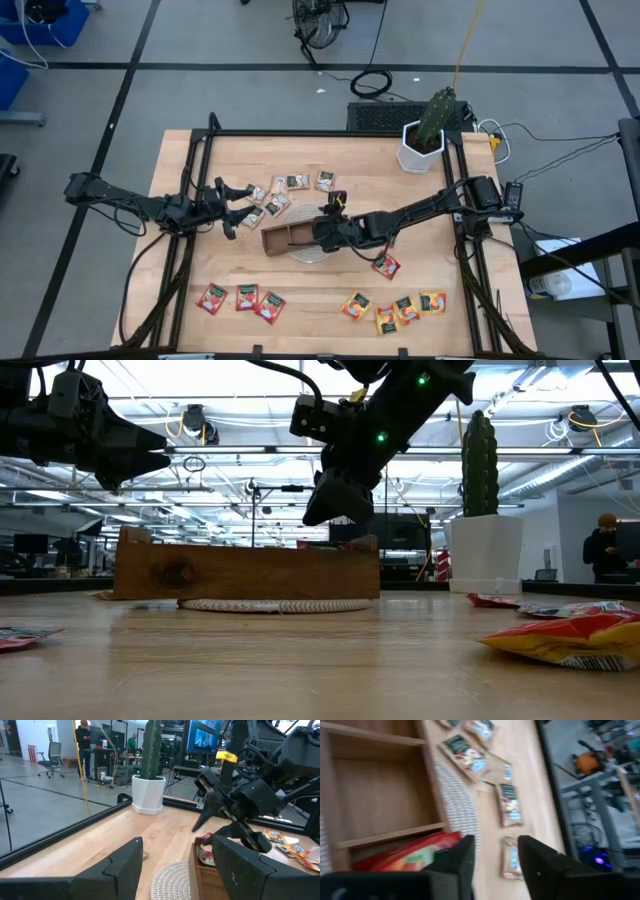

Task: Pick & Place Tea
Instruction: Put the red tea bag into the right section of the wood organizer

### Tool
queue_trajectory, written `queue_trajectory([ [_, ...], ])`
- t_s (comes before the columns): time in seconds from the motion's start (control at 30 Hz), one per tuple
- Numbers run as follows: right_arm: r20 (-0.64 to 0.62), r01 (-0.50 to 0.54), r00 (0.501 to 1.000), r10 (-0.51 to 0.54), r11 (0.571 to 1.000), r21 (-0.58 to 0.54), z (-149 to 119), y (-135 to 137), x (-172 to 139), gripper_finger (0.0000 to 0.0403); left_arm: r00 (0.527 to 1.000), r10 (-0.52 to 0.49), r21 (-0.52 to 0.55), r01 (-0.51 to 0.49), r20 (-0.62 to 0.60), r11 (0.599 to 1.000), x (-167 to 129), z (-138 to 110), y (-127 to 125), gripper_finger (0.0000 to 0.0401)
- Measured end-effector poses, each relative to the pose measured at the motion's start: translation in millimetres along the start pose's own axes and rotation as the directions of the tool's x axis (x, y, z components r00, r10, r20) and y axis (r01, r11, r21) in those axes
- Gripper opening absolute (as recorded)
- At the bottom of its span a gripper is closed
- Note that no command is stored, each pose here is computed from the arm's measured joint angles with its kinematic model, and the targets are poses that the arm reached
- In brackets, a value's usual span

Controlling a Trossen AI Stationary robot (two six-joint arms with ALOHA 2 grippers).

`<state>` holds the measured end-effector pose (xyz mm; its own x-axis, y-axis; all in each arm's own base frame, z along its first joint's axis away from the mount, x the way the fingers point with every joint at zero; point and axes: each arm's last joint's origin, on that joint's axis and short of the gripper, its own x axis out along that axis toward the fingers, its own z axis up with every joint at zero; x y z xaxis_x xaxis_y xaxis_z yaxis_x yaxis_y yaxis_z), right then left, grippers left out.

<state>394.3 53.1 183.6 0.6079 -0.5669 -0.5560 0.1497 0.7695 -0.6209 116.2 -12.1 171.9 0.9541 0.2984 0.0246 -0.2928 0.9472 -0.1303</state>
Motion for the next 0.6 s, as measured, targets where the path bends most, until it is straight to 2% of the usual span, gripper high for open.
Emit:
queue_trajectory([
  [0.13, 0.002, 0.075, 0.997, -0.075, 0.997, -0.007, 2, -1, -5, 0.0178, 1.000, 0.000, 0.000, 0.000, 0.000, 1.000, 0, 0, 0, 0.0239],
  [0.23, 0.042, 0.010, 0.999, -0.009, 1.000, -0.012, 7, -5, -15, 0.0174, 1.000, 0.000, 0.000, 0.000, 0.000, 1.000, 0, 0, 0, 0.0239],
  [0.33, 0.089, -0.198, 0.977, 0.194, 0.980, 0.036, 9, -8, -19, 0.0146, 1.000, 0.000, 0.000, 0.000, 0.000, 1.000, 0, 0, 0, 0.0239],
  [0.43, 0.090, -0.407, 0.913, 0.398, 0.905, 0.125, 5, -15, -15, 0.0111, 1.000, 0.000, 0.000, 0.000, 0.000, 1.000, 0, 0, 0, 0.0239],
  [0.5, 0.036, -0.449, 0.893, 0.449, 0.881, 0.148, -2, -18, -11, 0.0079, 1.000, 0.000, 0.000, 0.000, 0.000, 1.000, 0, 0, 0, 0.0239],
  [0.6, -0.070, -0.447, 0.886, 0.459, 0.883, 0.142, -13, -21, -7, 0.0017, 1.000, 0.000, 0.000, 0.000, 0.000, 1.000, 0, 0, 0, 0.0239],
])
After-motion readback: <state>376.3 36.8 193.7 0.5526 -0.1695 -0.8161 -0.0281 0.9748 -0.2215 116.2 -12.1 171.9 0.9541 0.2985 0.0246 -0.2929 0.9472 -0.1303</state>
